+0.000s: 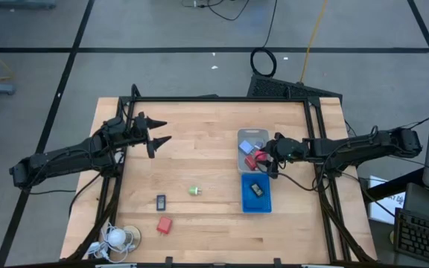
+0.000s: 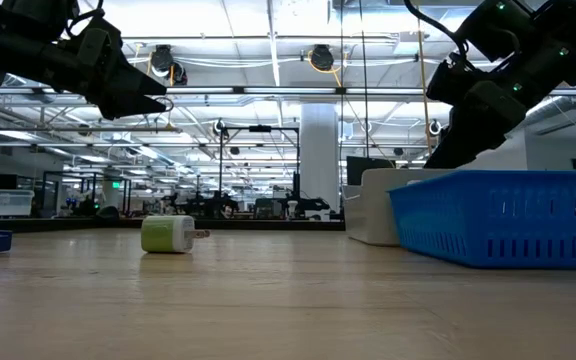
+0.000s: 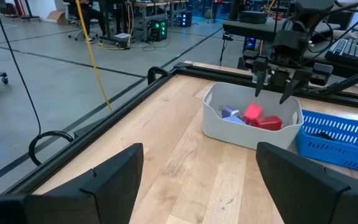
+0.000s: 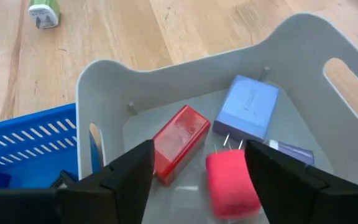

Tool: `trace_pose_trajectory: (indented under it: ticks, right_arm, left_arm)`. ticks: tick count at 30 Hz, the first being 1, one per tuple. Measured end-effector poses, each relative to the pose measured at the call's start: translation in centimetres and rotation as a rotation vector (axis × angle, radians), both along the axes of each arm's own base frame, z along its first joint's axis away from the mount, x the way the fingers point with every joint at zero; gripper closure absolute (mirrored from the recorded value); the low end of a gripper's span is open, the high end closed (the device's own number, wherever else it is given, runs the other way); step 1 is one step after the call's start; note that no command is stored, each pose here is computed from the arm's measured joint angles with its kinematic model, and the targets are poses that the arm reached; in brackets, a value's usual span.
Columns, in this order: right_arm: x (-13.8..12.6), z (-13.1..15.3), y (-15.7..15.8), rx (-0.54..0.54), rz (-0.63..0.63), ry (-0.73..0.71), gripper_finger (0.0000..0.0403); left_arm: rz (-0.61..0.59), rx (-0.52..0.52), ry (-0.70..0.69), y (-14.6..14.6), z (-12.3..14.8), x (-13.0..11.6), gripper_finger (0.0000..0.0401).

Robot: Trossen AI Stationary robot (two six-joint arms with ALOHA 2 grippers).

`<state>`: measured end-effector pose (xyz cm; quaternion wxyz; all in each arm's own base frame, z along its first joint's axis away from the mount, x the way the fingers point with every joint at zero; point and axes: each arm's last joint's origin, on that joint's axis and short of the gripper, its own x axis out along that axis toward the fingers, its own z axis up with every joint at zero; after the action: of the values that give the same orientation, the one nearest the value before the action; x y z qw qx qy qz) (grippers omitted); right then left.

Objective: Pick & Place Office items
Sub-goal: Put the blue digital clock into the blue bin

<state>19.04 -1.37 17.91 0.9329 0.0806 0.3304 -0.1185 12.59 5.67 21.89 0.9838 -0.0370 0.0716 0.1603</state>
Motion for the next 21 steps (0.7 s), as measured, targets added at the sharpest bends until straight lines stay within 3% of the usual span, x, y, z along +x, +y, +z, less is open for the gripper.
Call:
trace_pose_trajectory:
  ticks: [8, 21]
  right_arm:
    - [0.1, 0.2, 0.0, -0.004, 0.001, -0.024, 0.015]
    - [1.1, 1.7, 0.0, -0.068, 0.042, -0.197, 0.0155]
  left_arm:
    - [0.0, 0.0, 0.0, 0.0, 0.0, 0.0, 0.009]
    - [0.0, 0.0, 0.0, 0.0, 0.0, 0.0, 0.0078]
